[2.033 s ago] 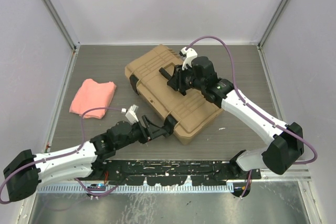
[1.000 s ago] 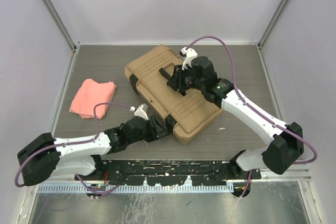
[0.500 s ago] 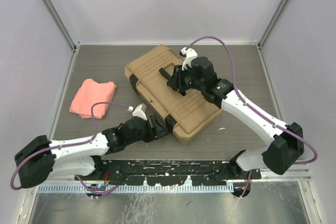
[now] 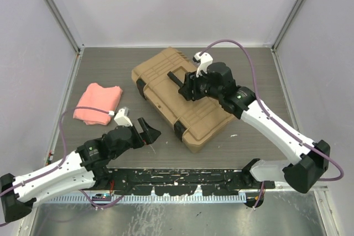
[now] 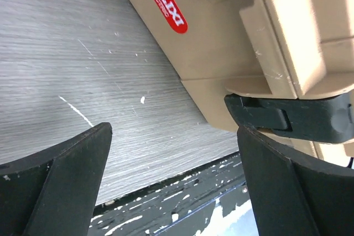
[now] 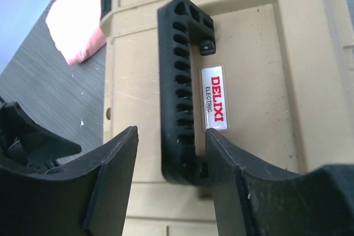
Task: Pack the tool kit
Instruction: Close the toolbox at the center of the board, then reset both arms
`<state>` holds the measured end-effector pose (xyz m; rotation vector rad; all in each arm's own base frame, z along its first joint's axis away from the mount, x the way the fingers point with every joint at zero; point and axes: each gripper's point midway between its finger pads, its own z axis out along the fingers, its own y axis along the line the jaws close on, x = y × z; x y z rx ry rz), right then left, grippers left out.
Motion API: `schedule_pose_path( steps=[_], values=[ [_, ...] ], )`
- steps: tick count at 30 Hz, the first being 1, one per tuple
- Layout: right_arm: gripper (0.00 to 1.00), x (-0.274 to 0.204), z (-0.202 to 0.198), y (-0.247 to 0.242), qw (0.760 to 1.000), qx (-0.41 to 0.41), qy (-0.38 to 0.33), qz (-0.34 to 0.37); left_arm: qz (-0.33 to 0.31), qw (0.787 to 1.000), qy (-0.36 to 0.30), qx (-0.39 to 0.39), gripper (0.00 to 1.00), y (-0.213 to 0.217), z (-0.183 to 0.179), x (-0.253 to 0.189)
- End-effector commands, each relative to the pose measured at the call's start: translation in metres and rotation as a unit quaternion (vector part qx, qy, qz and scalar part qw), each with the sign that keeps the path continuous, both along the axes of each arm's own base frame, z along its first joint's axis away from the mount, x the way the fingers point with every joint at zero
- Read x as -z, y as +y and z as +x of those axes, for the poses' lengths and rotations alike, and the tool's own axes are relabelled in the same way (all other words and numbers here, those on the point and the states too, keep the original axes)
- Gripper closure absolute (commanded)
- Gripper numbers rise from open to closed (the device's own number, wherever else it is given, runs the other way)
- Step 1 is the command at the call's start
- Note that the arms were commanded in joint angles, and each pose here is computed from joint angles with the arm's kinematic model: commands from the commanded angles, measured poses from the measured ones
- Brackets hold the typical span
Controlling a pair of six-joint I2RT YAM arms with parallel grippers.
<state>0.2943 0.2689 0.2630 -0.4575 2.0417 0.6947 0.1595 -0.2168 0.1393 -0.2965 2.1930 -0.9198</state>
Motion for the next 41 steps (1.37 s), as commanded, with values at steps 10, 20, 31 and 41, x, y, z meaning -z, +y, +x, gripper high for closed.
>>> schedule_pose_path(
  steps=[10,20,31,41],
  values=[
    [0.37,-0.101,-0.010,-0.063,0.973,0.096,-0.203,0.051,0.215,0.970,-0.110,-0.043,0.02,0.086,0.042,-0.082],
    [0.23,-0.082,-0.001,-0.131,0.945,0.271,-0.186,0.008,0.218,0.967,-0.098,-0.094,0.02,0.151,0.074,-0.135],
    [0.15,-0.129,-0.023,-0.143,0.940,0.254,-0.225,0.038,0.284,0.932,-0.113,-0.192,0.02,0.206,0.046,-0.180],
    [0.14,-0.138,-0.018,-0.125,0.948,0.222,-0.222,0.043,0.331,0.906,-0.110,-0.239,0.02,0.233,0.039,-0.192]
  ],
)
